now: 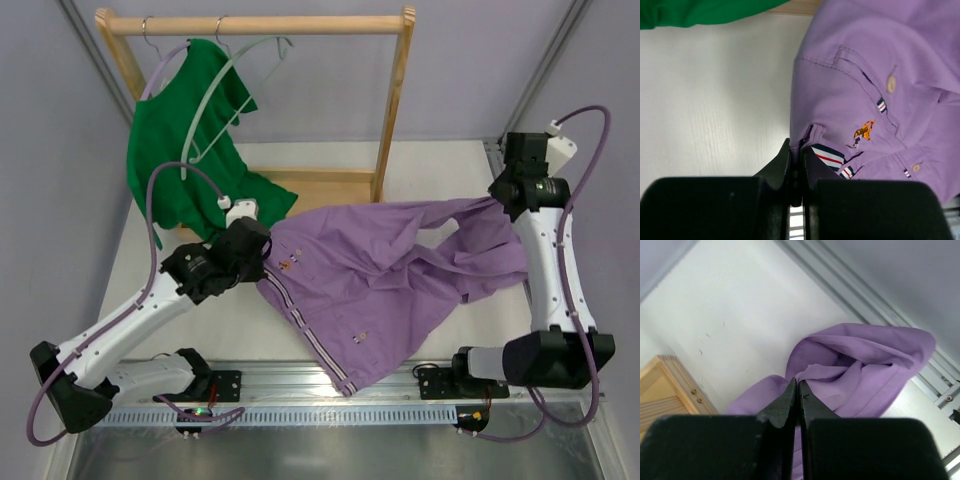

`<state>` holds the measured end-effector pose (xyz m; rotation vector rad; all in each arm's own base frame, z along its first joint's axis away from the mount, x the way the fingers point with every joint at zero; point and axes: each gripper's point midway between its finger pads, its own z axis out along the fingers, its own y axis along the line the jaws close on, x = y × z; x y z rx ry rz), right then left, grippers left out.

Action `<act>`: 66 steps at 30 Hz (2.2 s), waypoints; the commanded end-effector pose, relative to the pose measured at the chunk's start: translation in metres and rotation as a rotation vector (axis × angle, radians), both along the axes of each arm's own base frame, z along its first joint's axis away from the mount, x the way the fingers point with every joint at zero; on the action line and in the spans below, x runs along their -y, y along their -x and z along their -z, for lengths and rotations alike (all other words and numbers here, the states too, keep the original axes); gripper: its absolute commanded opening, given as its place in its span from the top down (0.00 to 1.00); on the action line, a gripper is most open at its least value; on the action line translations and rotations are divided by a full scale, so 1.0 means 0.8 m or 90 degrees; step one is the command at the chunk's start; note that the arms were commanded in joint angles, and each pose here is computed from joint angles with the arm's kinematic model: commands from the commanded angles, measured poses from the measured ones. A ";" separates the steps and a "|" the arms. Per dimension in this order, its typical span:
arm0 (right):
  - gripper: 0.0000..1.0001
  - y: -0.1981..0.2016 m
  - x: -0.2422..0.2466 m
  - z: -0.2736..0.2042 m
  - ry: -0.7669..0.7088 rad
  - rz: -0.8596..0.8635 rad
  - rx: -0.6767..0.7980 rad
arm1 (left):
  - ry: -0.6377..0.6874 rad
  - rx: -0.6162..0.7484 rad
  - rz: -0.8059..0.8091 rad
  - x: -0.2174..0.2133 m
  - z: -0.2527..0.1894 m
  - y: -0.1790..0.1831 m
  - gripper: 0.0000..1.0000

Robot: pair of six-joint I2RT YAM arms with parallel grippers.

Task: Place the trousers on the hanger
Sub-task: Fold the trousers

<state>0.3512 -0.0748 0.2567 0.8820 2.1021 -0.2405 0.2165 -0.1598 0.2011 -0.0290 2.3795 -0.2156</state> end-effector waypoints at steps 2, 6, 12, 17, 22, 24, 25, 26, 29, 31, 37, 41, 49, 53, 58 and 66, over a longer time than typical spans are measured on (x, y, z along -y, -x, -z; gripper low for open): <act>0.96 0.039 0.027 -0.043 0.066 0.061 0.043 | -0.094 0.021 -0.066 -0.037 -0.011 -0.012 1.00; 0.96 0.053 0.023 0.002 0.059 0.054 0.007 | -0.173 0.027 -0.112 -0.066 -0.006 -0.018 1.00; 0.96 0.061 0.036 0.014 0.065 0.072 -0.015 | -0.181 0.028 -0.145 -0.083 -0.003 -0.023 1.00; 0.96 0.047 -0.031 0.047 -0.075 -0.074 0.051 | -0.174 0.021 -0.144 -0.081 -0.001 -0.028 1.00; 0.78 0.091 -0.133 0.144 -0.293 -0.219 0.041 | -0.163 0.008 -0.126 -0.071 0.008 -0.032 1.00; 0.70 0.103 -0.137 0.153 -0.309 -0.211 0.019 | -0.151 0.001 -0.115 -0.065 0.011 -0.030 1.00; 0.64 0.111 -0.136 0.155 -0.313 -0.201 -0.002 | -0.146 0.000 -0.113 -0.063 0.012 -0.030 1.00; 0.60 0.113 -0.134 0.151 -0.310 -0.192 -0.009 | -0.142 -0.003 -0.108 -0.061 0.013 -0.029 1.00; 0.47 0.095 -0.130 0.112 -0.290 -0.203 0.022 | -0.131 -0.001 -0.101 -0.057 0.013 -0.030 1.00; 0.42 0.072 -0.113 0.091 -0.247 -0.189 0.036 | -0.130 -0.003 -0.097 -0.055 0.014 -0.030 1.00; 0.39 0.009 -0.038 0.077 -0.158 -0.071 -0.026 | -0.125 -0.008 -0.091 -0.056 0.018 -0.024 1.00; 0.39 -0.007 0.010 0.113 -0.154 0.045 -0.112 | -0.108 -0.007 -0.092 -0.056 0.018 -0.020 1.00; 0.41 -0.043 0.045 0.195 -0.244 0.132 -0.182 | -0.030 0.015 -0.082 -0.040 0.007 -0.017 0.99; 0.41 -0.071 0.070 0.200 -0.237 0.167 -0.168 | -0.013 0.003 -0.057 -0.028 0.017 -0.015 0.99; 0.41 -0.093 0.092 0.202 -0.221 0.205 -0.167 | -0.009 0.003 -0.045 -0.026 0.022 -0.014 1.00; 0.41 -0.112 0.108 0.241 -0.220 0.244 -0.202 | 0.003 0.012 -0.040 -0.027 0.016 -0.010 1.00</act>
